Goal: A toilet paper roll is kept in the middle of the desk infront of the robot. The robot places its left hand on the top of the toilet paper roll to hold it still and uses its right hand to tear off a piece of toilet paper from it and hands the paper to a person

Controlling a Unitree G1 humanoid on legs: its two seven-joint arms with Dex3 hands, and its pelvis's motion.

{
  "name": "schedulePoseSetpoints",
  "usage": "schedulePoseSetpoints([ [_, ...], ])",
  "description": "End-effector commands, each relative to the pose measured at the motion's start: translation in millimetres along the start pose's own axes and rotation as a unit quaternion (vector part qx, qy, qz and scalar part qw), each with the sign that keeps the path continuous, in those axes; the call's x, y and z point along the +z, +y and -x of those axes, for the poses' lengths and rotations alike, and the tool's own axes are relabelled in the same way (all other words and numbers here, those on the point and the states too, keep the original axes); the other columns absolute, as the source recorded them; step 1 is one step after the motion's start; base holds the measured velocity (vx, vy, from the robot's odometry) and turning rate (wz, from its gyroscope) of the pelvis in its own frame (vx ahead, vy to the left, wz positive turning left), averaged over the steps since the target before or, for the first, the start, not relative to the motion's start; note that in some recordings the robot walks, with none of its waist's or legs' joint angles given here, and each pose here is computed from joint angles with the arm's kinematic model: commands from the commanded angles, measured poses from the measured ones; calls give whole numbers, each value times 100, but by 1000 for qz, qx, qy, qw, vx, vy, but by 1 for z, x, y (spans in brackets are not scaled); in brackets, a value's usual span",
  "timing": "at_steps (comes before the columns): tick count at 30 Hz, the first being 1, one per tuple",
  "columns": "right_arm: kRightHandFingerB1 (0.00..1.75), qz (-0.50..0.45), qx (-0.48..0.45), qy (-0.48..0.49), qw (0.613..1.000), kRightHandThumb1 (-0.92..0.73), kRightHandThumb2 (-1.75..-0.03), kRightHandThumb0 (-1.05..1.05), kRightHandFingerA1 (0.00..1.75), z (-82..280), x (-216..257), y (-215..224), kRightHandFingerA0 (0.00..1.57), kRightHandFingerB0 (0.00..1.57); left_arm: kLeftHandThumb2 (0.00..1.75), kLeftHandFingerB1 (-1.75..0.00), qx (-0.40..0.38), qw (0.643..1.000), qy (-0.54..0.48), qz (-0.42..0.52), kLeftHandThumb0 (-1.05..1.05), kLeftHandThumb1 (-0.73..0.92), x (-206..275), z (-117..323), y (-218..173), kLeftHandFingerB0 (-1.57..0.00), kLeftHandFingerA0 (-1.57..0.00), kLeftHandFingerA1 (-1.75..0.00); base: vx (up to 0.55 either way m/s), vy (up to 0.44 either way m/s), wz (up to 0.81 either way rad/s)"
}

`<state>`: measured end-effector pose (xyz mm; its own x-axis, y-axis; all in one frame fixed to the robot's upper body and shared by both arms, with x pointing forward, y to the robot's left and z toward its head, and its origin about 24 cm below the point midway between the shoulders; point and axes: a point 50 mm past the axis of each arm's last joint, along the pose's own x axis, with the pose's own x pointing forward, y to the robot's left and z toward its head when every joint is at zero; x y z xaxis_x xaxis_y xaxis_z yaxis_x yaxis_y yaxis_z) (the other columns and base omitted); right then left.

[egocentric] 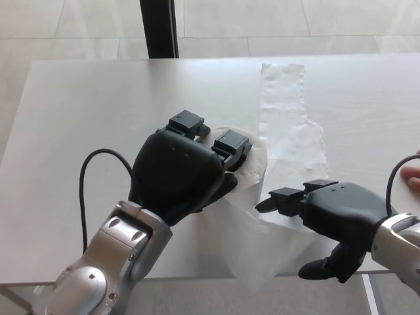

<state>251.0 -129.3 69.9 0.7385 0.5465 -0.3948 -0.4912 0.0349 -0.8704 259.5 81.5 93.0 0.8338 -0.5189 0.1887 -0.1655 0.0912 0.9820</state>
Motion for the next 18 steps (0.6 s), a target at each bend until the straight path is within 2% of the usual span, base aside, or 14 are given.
schedulePoseSetpoints([
  [1, 58, -4, 13, 13, 1000, -40, -78, -49, 76, 6, 0, 6, 31, 25, 64, -51, -31, 1000, 0, -1, -40, 77, -4, 8, -6, -44, -47, -62, 0, 0, 0],
  [2, 59, 22, -8, 3, 1000, -58, -56, -42, 110, 6, 0, 10, 41, 35, 64, -51, -33, 999, -1, -2, -40, 77, -4, 9, -7, -44, -48, -62, 0, 0, 0],
  [3, 59, 22, -7, 4, 1000, -58, -56, -42, 110, 6, 0, 11, 41, 35, 64, -51, -34, 999, -1, -1, -40, 77, -3, 9, -8, -44, -48, -62, 0, 0, 0],
  [4, 59, 35, -35, -5, 999, -65, -62, -38, 148, 8, 1, 13, 57, 44, 64, -51, -32, 999, -3, 0, -41, 78, -2, 10, -9, -45, -49, -62, 0, 0, 0],
  [5, 73, 43, -100, -7, 994, -68, -81, -27, 175, 8, 3, 15, 101, 68, 65, -51, -29, 1000, -5, -3, -42, 80, -1, 11, -9, -46, -50, -61, 0, 0, 0],
  [7, 76, 56, -154, -12, 986, -65, -83, -24, 175, 9, 3, 17, 108, 77, 63, -52, -26, 1000, -5, -1, -42, 79, -1, 11, -11, -47, -51, -62, 0, 0, 0],
  [8, 98, 62, -196, -5, 979, -62, -100, -49, 152, 7, 3, 18, 136, 71, 63, -51, -24, 1000, -7, -3, -43, 79, -1, 12, -12, -48, -51, -62, 0, 0, 0],
  [10, 98, 56, -244, -5, 968, -49, -91, -51, 149, 5, 1, 17, 130, 72, 63, -51, -26, 1000, -6, -1, -46, 79, -2, 12, -12, -47, -50, -62, 0, 0, 0],
  [11, 123, 55, -270, 2, 961, -51, -90, -53, 148, 4, 0, 17, 125, 84, 63, -51, -27, 1000, -5, -1, -48, 80, -2, 12, -12, -46, -50, -62, 0, 0, 0],
  [13, 125, 45, -289, 10, 956, -52, -90, -54, 148, 3, -1, 18, 125, 87, 63, -51, -30, 1000, -4, -2, -50, 81, -3, 12, -12, -45, -49, -63, 0, 0, 0],
  [14, 144, 39, -290, 20, 956, -63, -70, -32, 175, 3, -3, 18, 95, 65, 64, -51, -31, 1000, -4, -3, -48, 83, -3, 13, -12, -45, -49, -62, 0, 0, 0],
  [15, 126, 34, -292, 29, 955, -59, -72, -30, 175, 2, -4, 19, 94, 70, 64, -51, -30, 1000, -4, -3, -46, 82, -3, 13, -12, -46, -49, -62, 0, 0, 0],
  [16, 97, 26, -302, 42, 952, -55, -67, -31, 175, 1, -6, 19, 99, 78, 64, -51, -27, 1000, -2, -2, -42, 80, -4, 13, -12, -46, -50, -63, 0, 0, 0],
  [18, 96, 20, -327, 66, 942, -54, -67, -34, 175, -1, -13, 22, 104, 79, 64, -51, -27, 1000, -2, 0, -41, 80, -4, 12, -11, -45, -49, -63, 0, 0, 0],
])
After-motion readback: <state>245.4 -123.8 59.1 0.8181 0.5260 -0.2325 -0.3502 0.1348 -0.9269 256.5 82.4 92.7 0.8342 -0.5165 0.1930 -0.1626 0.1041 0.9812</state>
